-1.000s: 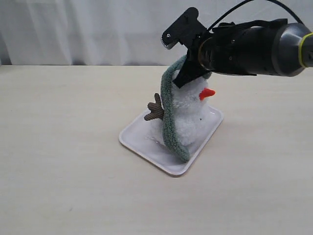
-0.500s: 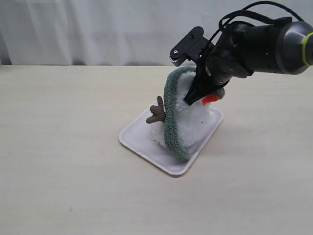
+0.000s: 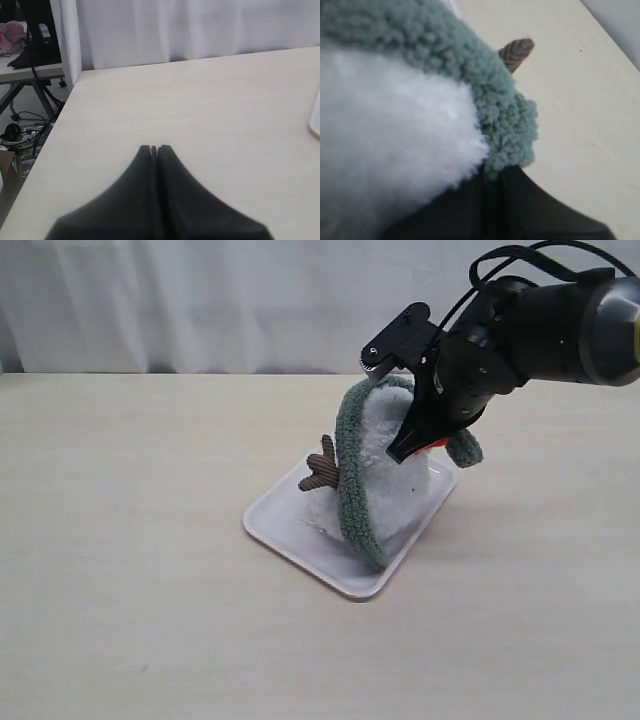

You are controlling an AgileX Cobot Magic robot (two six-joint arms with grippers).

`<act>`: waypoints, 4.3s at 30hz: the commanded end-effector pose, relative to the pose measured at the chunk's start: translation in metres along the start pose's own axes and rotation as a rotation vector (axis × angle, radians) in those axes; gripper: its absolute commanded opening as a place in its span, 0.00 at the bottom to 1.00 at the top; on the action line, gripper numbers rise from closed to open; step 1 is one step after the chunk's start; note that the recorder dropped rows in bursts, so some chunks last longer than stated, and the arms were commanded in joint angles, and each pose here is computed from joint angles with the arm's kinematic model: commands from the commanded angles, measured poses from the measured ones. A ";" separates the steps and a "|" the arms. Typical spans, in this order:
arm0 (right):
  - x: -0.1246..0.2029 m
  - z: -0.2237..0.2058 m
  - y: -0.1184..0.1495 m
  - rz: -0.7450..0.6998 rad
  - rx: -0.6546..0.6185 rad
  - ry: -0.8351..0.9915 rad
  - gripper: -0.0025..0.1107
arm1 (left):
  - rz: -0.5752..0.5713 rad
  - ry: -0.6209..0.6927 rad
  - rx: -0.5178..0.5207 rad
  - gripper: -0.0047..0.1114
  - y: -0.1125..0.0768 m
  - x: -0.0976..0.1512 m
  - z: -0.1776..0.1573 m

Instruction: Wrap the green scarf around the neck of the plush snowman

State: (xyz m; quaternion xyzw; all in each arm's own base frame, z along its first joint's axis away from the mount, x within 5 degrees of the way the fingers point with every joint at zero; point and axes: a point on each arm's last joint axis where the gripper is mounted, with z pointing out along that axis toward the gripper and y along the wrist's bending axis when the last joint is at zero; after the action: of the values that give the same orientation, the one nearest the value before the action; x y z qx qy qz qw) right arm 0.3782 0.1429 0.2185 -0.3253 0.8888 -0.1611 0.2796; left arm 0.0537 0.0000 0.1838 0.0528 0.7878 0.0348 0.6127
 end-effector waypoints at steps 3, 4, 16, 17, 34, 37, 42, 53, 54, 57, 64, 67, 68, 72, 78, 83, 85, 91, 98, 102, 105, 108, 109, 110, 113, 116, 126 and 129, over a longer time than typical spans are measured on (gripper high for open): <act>0.013 0.003 -0.018 0.083 -0.038 0.060 0.26 | -0.005 -0.010 0.000 0.04 0.000 0.000 0.000; 0.014 0.003 -0.018 0.082 -0.052 0.069 0.32 | -0.005 -0.010 0.000 0.04 0.000 0.000 0.000; 0.013 -0.020 -0.024 0.059 -0.064 0.045 0.51 | -0.005 -0.010 0.000 0.04 0.000 0.000 0.000; 0.012 -0.024 -0.025 0.064 -0.071 0.034 0.51 | -0.005 -0.010 0.000 0.04 0.000 0.000 0.000; 0.025 -0.069 -0.007 0.003 -0.395 0.068 0.50 | -0.005 -0.010 0.000 0.04 0.000 0.000 0.000; 0.044 -0.073 0.007 0.038 -0.449 0.047 0.39 | -0.005 -0.010 0.000 0.04 0.000 0.000 0.000; 0.082 -0.071 0.044 0.152 -0.623 0.025 0.27 | -0.005 -0.010 0.000 0.04 0.000 0.000 0.000; 0.104 -0.016 0.119 0.045 -0.595 0.044 0.06 | -0.005 -0.010 0.000 0.04 0.000 0.000 0.000; 0.106 -0.011 0.122 0.044 -0.595 0.057 0.06 | -0.005 -0.010 0.000 0.04 0.000 0.000 0.000; 0.110 0.002 0.128 0.041 -0.595 0.093 0.06 | -0.005 -0.010 0.000 0.04 0.000 0.000 0.000; 0.108 0.026 0.131 0.098 -0.509 0.041 0.06 | -0.005 -0.010 0.000 0.04 0.000 0.000 0.000; 0.105 0.036 0.135 0.117 -0.515 0.057 0.06 | -0.005 -0.010 0.000 0.04 0.000 0.000 0.000; 0.104 0.040 0.137 0.117 -0.520 0.066 0.06 | -0.005 -0.010 0.000 0.04 0.000 0.000 0.000; 0.095 0.051 0.141 0.141 -0.535 0.081 0.06 | -0.005 -0.010 0.000 0.04 0.000 0.000 0.000; 0.071 0.053 0.151 0.082 -0.544 0.015 0.06 | -0.005 -0.010 0.000 0.04 0.000 0.000 0.000; 0.047 0.046 0.159 0.048 -0.547 -0.062 0.06 | -0.005 -0.010 0.000 0.04 0.000 0.000 0.000; 0.038 0.042 0.158 0.043 -0.570 -0.063 0.06 | -0.005 -0.010 0.000 0.04 0.000 0.000 0.000; 0.028 0.014 0.144 -0.029 -0.616 -0.040 0.06 | -0.005 -0.010 0.000 0.04 0.000 0.000 0.000; 0.047 -0.005 0.078 0.196 -0.419 -0.112 0.06 | -0.005 -0.010 0.000 0.04 0.000 0.000 0.000; 0.078 -0.001 0.047 0.369 -0.310 -0.202 0.06 | -0.005 -0.010 0.000 0.04 0.000 0.000 0.000; 0.099 0.009 0.033 0.473 -0.215 -0.262 0.06 | -0.005 -0.010 0.000 0.04 0.000 0.000 0.000; 0.104 0.024 0.027 0.547 -0.182 -0.255 0.06 | -0.005 -0.010 0.000 0.04 0.000 0.000 0.000; 0.102 0.029 0.028 0.544 -0.192 -0.237 0.06 | -0.005 -0.010 0.000 0.04 0.000 0.000 0.000; 0.099 0.034 0.028 0.533 -0.203 -0.218 0.06 | -0.005 -0.010 0.000 0.04 0.000 0.000 0.000; 0.087 0.052 0.031 0.488 -0.251 -0.146 0.06 | -0.005 -0.010 0.000 0.04 0.000 0.000 0.000; 0.076 0.066 0.030 0.480 -0.251 -0.149 0.06 | -0.005 -0.010 0.000 0.04 0.000 0.000 0.000; 0.062 0.110 0.036 0.475 -0.260 -0.122 0.06 | -0.005 -0.010 0.000 0.04 0.000 0.000 0.000; 0.062 0.114 0.038 0.462 -0.271 -0.103 0.06 | -0.005 -0.010 0.000 0.04 0.000 0.000 0.000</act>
State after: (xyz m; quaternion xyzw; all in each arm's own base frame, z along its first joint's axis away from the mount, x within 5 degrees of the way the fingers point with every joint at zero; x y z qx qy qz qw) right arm 0.3883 0.1186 0.0908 -0.1461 0.9337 0.0459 0.3238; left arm 0.0537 0.0000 0.1838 0.0528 0.7878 0.0348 0.6127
